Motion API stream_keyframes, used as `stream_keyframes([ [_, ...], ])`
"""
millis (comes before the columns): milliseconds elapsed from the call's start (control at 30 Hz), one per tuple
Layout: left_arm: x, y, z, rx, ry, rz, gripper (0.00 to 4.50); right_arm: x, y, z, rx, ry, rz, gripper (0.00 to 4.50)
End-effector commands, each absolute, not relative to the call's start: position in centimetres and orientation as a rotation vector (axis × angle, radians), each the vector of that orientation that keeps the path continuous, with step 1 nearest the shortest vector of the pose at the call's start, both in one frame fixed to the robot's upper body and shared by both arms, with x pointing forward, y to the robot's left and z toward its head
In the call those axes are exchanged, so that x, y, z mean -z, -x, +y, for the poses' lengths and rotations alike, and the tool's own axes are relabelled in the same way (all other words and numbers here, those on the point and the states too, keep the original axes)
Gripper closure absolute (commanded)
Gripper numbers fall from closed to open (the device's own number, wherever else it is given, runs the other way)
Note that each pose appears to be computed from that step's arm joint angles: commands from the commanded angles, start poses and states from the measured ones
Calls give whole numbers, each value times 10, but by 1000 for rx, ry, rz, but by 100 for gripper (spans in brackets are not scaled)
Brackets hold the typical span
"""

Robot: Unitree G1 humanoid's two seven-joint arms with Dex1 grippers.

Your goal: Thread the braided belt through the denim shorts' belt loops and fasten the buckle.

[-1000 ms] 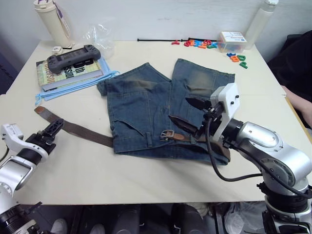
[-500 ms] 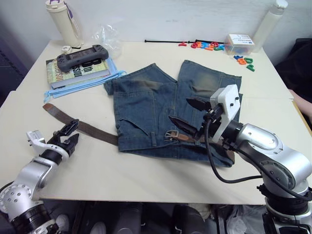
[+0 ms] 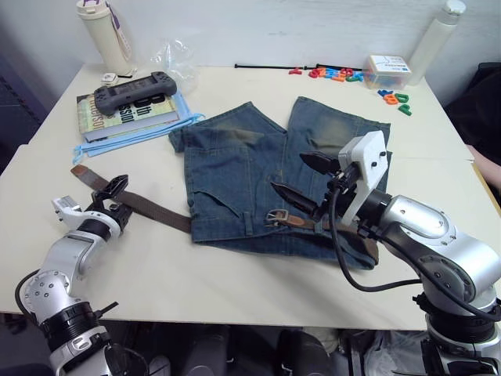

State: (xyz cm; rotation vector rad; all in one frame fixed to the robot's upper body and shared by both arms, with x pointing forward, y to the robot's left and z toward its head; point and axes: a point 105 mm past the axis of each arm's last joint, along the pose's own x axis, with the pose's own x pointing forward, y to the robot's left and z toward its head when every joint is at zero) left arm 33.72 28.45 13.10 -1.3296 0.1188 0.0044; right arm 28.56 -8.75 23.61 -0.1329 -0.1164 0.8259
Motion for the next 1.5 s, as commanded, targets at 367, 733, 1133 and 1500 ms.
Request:
stream_keyframes([
  [367, -141, -352, 273, -42, 1005, 86, 415, -252, -280, -93, -804, 142, -183, 0],
  [733, -206, -335, 172, 426, -570, -253, 415, -233, -287, -61, -833, -248, 36, 0],
  [1133, -168, -309, 124, 759, -1196, -446, 415, -217, -296, -28, -844, -724, 288, 0],
  [1500, -155, -314, 124, 803, -1305, -399, 415, -222, -297, -14, -804, -808, 276, 0],
])
